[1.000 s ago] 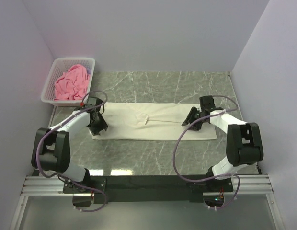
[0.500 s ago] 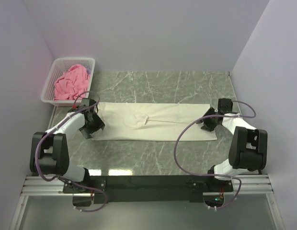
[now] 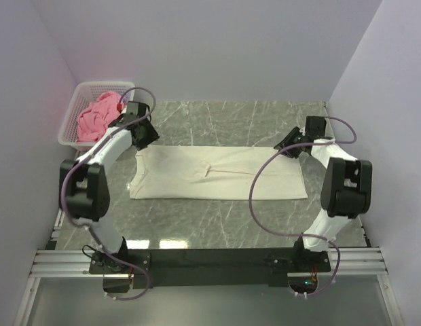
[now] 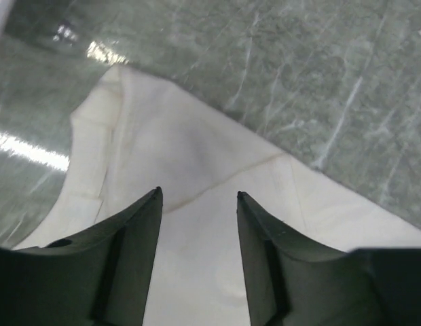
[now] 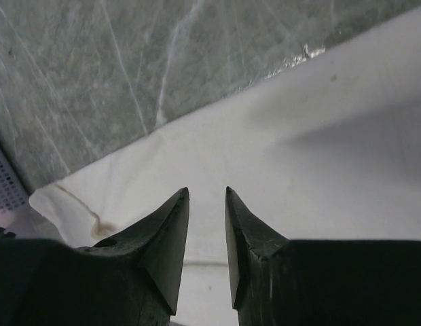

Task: Fold and stack the t-shirts
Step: Fold the tshirt

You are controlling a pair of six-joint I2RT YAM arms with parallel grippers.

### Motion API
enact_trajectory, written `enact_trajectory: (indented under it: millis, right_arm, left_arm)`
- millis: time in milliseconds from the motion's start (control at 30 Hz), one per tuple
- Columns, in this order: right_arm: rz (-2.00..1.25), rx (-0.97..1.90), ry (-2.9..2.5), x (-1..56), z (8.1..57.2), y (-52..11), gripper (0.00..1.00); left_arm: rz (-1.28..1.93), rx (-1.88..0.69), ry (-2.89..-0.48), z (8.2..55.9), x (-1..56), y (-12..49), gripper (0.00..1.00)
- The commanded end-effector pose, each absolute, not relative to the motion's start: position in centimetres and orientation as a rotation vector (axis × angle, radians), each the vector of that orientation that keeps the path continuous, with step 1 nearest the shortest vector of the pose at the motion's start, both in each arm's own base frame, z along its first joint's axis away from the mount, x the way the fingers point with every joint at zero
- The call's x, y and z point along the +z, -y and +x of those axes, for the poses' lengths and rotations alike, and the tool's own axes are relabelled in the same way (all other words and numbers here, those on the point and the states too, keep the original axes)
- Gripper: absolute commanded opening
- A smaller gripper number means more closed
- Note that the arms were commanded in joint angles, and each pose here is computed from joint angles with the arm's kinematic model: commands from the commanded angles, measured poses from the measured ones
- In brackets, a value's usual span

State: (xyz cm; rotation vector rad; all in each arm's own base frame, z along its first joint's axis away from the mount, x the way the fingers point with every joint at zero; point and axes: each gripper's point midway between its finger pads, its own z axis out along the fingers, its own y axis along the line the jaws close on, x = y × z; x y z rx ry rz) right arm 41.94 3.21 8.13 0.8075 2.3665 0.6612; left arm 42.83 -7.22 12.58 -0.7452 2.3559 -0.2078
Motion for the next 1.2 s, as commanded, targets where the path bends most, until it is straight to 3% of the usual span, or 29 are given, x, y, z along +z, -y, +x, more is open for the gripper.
enact_trajectory:
  millis: [0,200,367,700,867,1000,1167]
  right_arm:
    - [0.797,0.682,-2.330,7.9,45.3,-3.0,0.35]
    - [0.924,0.648,-2.343,4.3,46.6,-1.0,0.35]
    - [1.071,0.520,-2.334,2.4,45.5,2.9,0.35]
    - [0.973,0.365,-2.275,8.1,42.9,4.1,0.37]
    - [0.691,0.261,-2.390,10.6,41.3,-1.0,0.40]
    - [0.393,0.254,-2.485,11.1,39.2,-7.3,0.43]
    - [0.066,0.231,-2.565,10.0,37.0,-13.2,0.55]
  left_arm:
    - [-0.703,-0.178,-2.355,46.0,10.8,7.5,0.50]
    - [-0.748,-0.065,-2.420,47.8,5.7,6.3,0.45]
    - [-0.778,-0.033,-2.455,47.7,3.9,5.2,0.47]
    - [-0.731,-0.026,-2.366,46.5,10.2,5.5,0.70]
    - [-0.654,-0.052,-2.341,43.5,13.9,8.7,0.88]
    - [-0.666,-0.114,-2.383,39.9,13.5,10.9,0.93]
    - [-0.651,-0.152,-2.453,36.8,11.0,13.3,0.95]
